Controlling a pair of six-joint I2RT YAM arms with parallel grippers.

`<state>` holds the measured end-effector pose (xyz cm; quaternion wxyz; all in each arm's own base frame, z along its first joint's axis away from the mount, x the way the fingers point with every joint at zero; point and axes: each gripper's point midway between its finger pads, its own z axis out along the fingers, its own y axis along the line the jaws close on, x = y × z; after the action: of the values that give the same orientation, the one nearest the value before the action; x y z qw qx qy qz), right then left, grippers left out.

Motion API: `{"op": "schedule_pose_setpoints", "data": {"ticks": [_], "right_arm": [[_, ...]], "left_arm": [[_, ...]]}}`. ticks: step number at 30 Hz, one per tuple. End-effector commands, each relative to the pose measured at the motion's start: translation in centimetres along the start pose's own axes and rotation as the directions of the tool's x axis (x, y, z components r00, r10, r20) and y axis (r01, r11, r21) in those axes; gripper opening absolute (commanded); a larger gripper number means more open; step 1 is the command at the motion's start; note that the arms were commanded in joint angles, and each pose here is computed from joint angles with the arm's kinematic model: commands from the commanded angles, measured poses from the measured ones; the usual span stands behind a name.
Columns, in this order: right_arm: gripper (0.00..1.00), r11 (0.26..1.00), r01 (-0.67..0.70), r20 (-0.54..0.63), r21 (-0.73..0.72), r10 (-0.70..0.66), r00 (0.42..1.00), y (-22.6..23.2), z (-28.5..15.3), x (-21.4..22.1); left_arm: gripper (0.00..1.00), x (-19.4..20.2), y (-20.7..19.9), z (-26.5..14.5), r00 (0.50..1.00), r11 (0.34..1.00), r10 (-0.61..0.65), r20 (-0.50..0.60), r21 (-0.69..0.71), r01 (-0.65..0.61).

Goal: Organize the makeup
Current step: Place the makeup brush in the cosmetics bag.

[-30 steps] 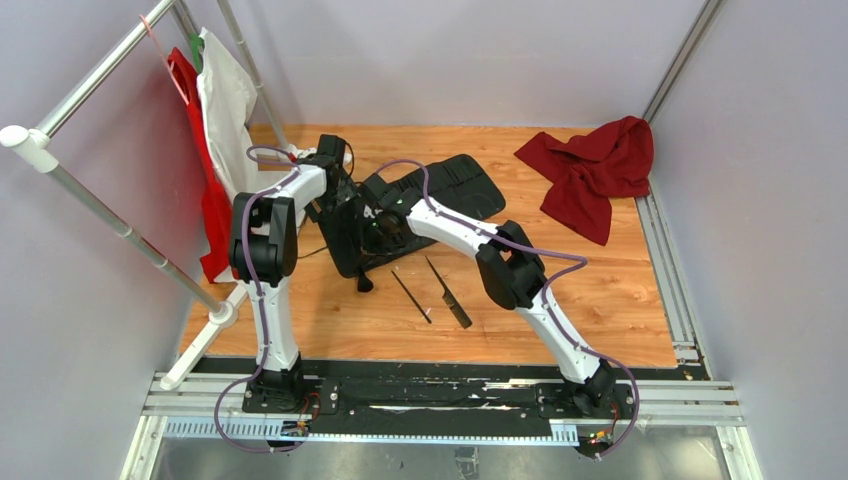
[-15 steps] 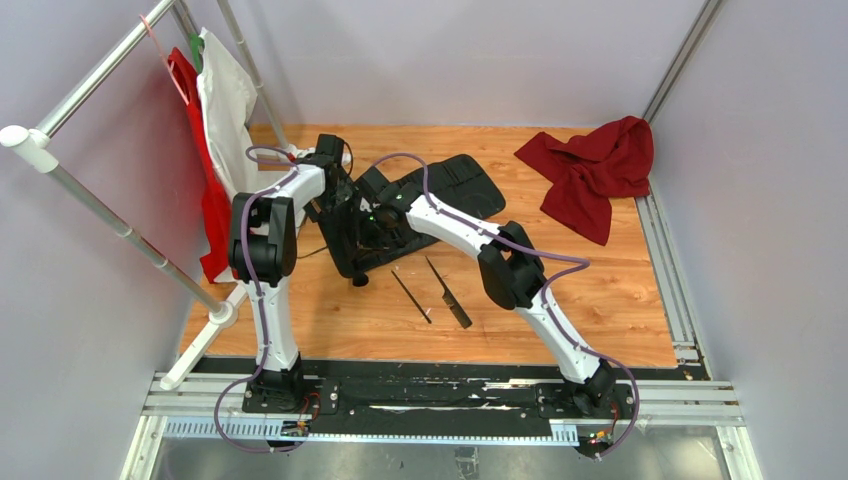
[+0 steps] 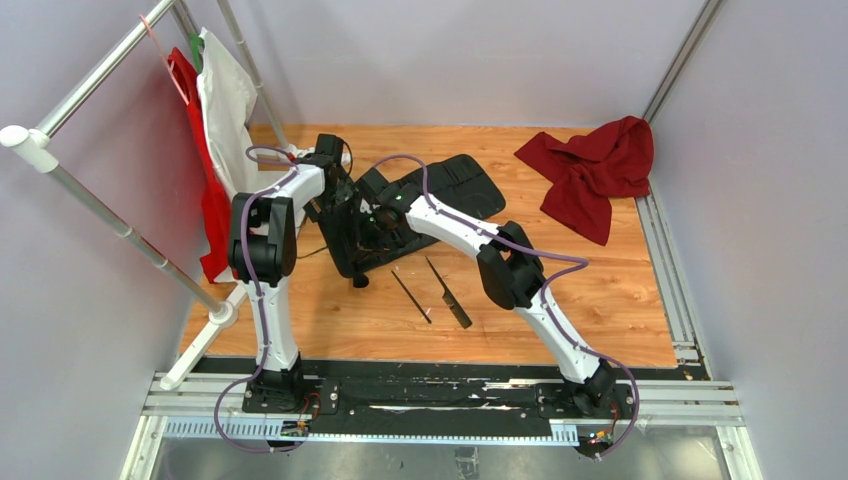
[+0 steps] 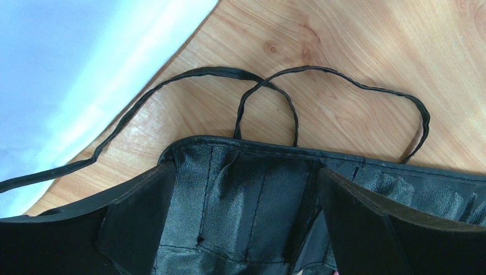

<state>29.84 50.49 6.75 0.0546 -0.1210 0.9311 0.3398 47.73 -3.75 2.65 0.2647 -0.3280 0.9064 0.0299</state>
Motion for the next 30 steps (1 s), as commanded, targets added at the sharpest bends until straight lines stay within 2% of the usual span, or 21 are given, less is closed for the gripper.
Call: {"op": "schedule_pose_setpoints", "data": {"ticks": [1, 30], "right_arm": [[0.01, 1.0, -0.009, -0.028, 0.007, 0.009, 1.0, -0.4, 0.4, 0.5], [0.01, 0.999, -0.024, -0.062, 0.026, 0.025, 0.998, -2.0, 1.2, 1.5]], "left_arm": [[0.98, 1.0, -1.4, 0.5, 0.998, 0.997, -0.028, -0.057, 0.077, 0.032], [0.98, 1.6, -1.4, 0.6, 0.997, 0.996, -0.016, -0.07, 0.087, 0.023]]}}
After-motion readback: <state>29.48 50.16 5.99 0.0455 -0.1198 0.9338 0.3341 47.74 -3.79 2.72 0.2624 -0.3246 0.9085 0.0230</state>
